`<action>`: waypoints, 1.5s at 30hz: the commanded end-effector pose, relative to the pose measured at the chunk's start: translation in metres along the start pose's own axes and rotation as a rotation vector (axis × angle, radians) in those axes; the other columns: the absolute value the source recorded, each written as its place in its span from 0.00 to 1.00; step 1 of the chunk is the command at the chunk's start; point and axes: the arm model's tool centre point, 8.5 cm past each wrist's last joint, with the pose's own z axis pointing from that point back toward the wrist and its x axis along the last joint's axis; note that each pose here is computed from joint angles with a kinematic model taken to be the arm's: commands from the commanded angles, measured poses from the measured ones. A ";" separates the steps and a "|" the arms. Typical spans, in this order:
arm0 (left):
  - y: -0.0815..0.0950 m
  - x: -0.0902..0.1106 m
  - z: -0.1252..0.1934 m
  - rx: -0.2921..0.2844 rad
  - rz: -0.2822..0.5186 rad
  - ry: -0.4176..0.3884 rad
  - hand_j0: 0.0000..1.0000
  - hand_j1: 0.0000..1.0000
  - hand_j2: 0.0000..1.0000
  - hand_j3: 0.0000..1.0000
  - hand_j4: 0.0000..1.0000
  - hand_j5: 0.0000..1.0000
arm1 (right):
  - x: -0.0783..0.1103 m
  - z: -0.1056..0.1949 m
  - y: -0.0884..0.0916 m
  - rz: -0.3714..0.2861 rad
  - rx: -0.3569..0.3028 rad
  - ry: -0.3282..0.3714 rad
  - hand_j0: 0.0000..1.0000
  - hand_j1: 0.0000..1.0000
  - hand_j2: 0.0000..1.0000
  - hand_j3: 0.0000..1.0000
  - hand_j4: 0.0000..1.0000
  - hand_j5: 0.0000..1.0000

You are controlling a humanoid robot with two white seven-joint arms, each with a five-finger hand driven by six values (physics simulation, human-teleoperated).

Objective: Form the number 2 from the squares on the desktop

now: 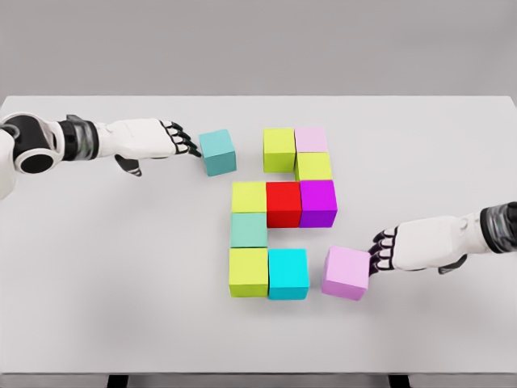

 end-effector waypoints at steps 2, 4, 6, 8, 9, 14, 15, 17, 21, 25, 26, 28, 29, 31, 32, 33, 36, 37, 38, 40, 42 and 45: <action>0.003 0.001 -0.004 0.007 0.002 -0.002 1.00 1.00 1.00 1.00 1.00 1.00 | -0.001 0.000 -0.003 0.003 -0.008 0.002 1.00 1.00 1.00 1.00 1.00 1.00; 0.002 -0.001 -0.004 0.004 0.003 0.003 1.00 1.00 1.00 1.00 1.00 1.00 | -0.001 -0.001 -0.004 0.005 -0.007 -0.002 1.00 1.00 1.00 1.00 1.00 1.00; 0.004 0.001 -0.008 0.008 0.004 -0.004 1.00 1.00 1.00 1.00 1.00 1.00 | -0.002 -0.001 -0.006 0.006 -0.010 0.001 1.00 1.00 1.00 1.00 1.00 1.00; 0.004 0.001 -0.007 0.009 0.004 -0.003 1.00 1.00 1.00 1.00 1.00 1.00 | -0.002 -0.002 -0.007 0.009 -0.012 -0.001 1.00 1.00 1.00 1.00 1.00 1.00; 0.005 0.001 -0.008 0.011 0.002 -0.004 1.00 1.00 1.00 1.00 1.00 1.00 | -0.002 -0.003 -0.007 0.011 -0.012 -0.001 1.00 1.00 1.00 1.00 1.00 1.00; 0.005 0.001 -0.009 0.011 0.007 -0.002 1.00 1.00 1.00 1.00 1.00 1.00 | -0.003 -0.002 -0.007 0.009 -0.012 0.004 1.00 1.00 1.00 1.00 1.00 1.00; 0.004 -0.001 -0.008 0.009 0.011 0.004 1.00 1.00 1.00 1.00 1.00 1.00 | -0.003 -0.002 -0.007 0.009 -0.012 0.004 1.00 1.00 1.00 1.00 1.00 1.00; 0.001 -0.005 -0.008 0.001 0.018 0.015 1.00 1.00 1.00 1.00 1.00 1.00 | -0.004 -0.001 -0.009 0.013 -0.017 0.006 1.00 1.00 1.00 1.00 1.00 1.00; 0.001 -0.009 -0.011 -0.005 0.023 0.026 1.00 1.00 1.00 1.00 1.00 1.00 | -0.004 0.000 -0.012 0.018 -0.022 0.008 1.00 1.00 1.00 1.00 1.00 1.00; 0.001 -0.012 -0.017 -0.006 0.040 0.035 1.00 1.00 1.00 1.00 1.00 1.00 | -0.003 -0.002 -0.013 0.020 -0.026 0.003 1.00 1.00 1.00 1.00 1.00 1.00; 0.003 -0.013 -0.017 -0.005 0.039 0.039 1.00 1.00 1.00 1.00 1.00 1.00 | -0.003 -0.003 -0.014 0.023 -0.027 0.000 1.00 1.00 1.00 1.00 1.00 1.00; 0.004 -0.014 -0.022 -0.005 0.046 0.041 1.00 1.00 1.00 1.00 1.00 1.00 | -0.002 -0.004 -0.015 0.024 -0.029 -0.003 1.00 1.00 1.00 1.00 1.00 1.00; 0.005 -0.013 -0.024 -0.005 0.048 0.039 1.00 1.00 1.00 1.00 1.00 1.00 | -0.002 -0.005 -0.016 0.026 -0.029 -0.005 1.00 1.00 1.00 1.00 1.00 1.00; 0.010 -0.012 -0.027 0.002 0.042 0.034 1.00 1.00 1.00 1.00 1.00 1.00 | -0.002 -0.005 -0.016 0.026 -0.029 -0.003 1.00 1.00 1.00 1.00 1.00 1.00; 0.011 -0.012 -0.028 0.003 0.040 0.036 1.00 1.00 1.00 1.00 1.00 1.00 | -0.003 -0.003 -0.014 0.024 -0.026 0.001 1.00 1.00 1.00 1.00 1.00 1.00; 0.012 -0.012 -0.029 0.003 0.040 0.036 1.00 1.00 1.00 1.00 1.00 1.00 | -0.003 -0.001 -0.013 0.020 -0.024 0.005 1.00 1.00 1.00 1.00 1.00 1.00; 0.013 -0.011 -0.031 0.004 0.038 0.032 1.00 1.00 1.00 1.00 1.00 1.00 | -0.005 0.005 -0.007 0.010 -0.015 0.019 1.00 1.00 1.00 1.00 1.00 1.00; 0.014 -0.009 -0.033 0.007 0.037 0.027 1.00 1.00 1.00 1.00 1.00 1.00 | -0.005 0.008 -0.005 0.006 -0.010 0.026 1.00 1.00 1.00 1.00 1.00 1.00; 0.015 -0.009 -0.034 0.008 0.036 0.026 1.00 1.00 1.00 1.00 1.00 1.00 | -0.005 0.010 -0.003 0.002 -0.008 0.029 1.00 1.00 1.00 1.00 1.00 1.00; 0.015 -0.009 -0.034 0.008 0.036 0.026 1.00 1.00 1.00 1.00 1.00 1.00 | -0.005 0.009 -0.002 0.000 -0.007 0.028 1.00 1.00 1.00 1.00 1.00 1.00; 0.017 -0.007 -0.036 0.011 0.034 0.021 1.00 1.00 1.00 1.00 1.00 1.00 | -0.003 0.008 -0.001 -0.004 -0.004 0.021 1.00 1.00 1.00 1.00 1.00 1.00; 0.017 -0.007 -0.036 0.012 0.034 0.020 1.00 1.00 1.00 1.00 1.00 1.00 | -0.001 0.005 -0.002 -0.016 -0.016 0.005 1.00 1.00 1.00 1.00 1.00 1.00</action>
